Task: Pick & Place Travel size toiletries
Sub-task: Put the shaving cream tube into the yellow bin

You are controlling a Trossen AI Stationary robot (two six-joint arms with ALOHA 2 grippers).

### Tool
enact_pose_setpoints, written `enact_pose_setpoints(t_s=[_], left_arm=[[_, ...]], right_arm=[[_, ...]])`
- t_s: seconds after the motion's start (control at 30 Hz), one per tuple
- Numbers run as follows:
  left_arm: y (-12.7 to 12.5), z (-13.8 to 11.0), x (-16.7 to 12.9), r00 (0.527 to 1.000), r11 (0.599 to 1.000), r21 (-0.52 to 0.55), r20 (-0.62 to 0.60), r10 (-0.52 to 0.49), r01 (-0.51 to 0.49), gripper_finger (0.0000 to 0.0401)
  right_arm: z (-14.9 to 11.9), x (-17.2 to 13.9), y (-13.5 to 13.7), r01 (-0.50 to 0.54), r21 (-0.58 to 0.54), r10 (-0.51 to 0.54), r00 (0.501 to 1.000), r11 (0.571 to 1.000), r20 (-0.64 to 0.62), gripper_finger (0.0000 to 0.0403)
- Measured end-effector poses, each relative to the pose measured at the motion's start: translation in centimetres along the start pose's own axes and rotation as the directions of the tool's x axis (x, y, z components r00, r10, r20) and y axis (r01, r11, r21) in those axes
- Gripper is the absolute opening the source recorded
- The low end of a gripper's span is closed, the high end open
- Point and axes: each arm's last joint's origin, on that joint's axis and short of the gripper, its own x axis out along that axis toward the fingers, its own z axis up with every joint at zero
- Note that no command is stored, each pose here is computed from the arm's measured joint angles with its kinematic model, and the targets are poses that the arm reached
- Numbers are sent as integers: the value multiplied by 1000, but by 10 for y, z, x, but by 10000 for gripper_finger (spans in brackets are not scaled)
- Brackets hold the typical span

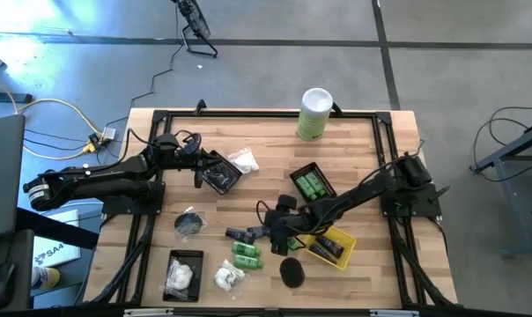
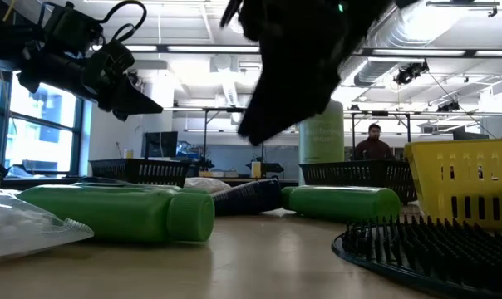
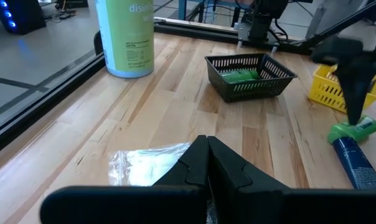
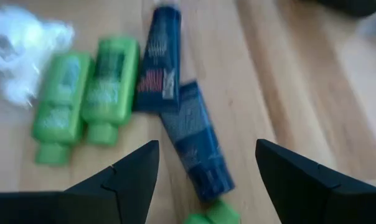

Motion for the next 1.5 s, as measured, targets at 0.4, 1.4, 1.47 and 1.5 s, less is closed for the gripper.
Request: enact_pose_setpoints(t_s=[0.4,1.4,1.47,1.5], left_arm=[[0,0,0,1000,1000,0,0,0,0,0],[0,0,0,1000,1000,0,0,0,0,0],[0,0,0,1000,1000,0,0,0,0,0],[0,0,0,1000,1000,0,0,0,0,0]], right_arm=[[-23,36,0,16,-132,-29,995,991,-98,258],[-24,43,-3,-28,-119,13,992,992,-123,189],[-24,43,-3,-30,-100,17,992,995,-125,174],[-24,43,-3,-30,-91,19,992,995,-126,168]])
